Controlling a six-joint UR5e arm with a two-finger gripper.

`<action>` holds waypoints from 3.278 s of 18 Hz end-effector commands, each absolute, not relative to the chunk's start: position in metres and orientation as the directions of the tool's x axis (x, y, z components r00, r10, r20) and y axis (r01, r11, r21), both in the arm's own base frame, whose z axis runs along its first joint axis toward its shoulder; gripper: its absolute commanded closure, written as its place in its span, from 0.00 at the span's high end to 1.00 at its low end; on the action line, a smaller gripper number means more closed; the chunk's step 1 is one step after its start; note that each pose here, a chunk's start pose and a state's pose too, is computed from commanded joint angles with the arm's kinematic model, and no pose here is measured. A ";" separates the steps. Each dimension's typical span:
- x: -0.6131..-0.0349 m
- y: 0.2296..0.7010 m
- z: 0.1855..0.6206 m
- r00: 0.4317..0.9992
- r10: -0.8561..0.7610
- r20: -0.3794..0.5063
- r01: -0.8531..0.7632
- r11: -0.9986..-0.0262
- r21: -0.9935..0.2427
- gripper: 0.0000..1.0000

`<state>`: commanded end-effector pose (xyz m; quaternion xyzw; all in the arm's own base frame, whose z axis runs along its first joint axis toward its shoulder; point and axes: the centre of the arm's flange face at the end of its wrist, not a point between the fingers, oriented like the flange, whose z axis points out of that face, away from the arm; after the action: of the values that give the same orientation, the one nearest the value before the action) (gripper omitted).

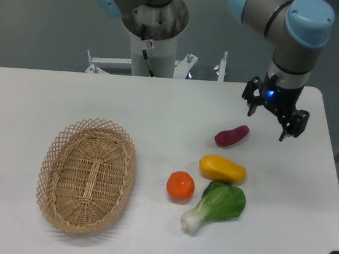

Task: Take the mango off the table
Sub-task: 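Move the open gripper down over the yellow mango, then close the gripper fingers around the yellow mango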

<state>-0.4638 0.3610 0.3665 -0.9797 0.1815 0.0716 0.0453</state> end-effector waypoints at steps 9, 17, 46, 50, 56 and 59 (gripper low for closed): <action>-0.450 0.394 0.312 0.849 -0.518 -0.105 -0.524 -0.851 -0.042 1.00; -0.424 0.401 0.260 0.793 -0.595 -0.127 -0.598 -0.801 0.016 1.00; -0.411 0.423 0.207 0.711 -0.693 -0.118 -0.692 -0.719 0.057 0.52; -0.413 0.422 0.212 0.713 -0.689 -0.127 -0.688 -0.723 0.059 0.48; -0.417 0.421 0.233 0.727 -0.666 -0.164 -0.667 -0.743 0.060 0.48; -0.427 0.420 0.275 0.748 -0.621 -0.237 -0.629 -0.776 0.048 0.48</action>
<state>-0.4270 0.4199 0.2747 -0.9346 0.3342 0.1206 0.0172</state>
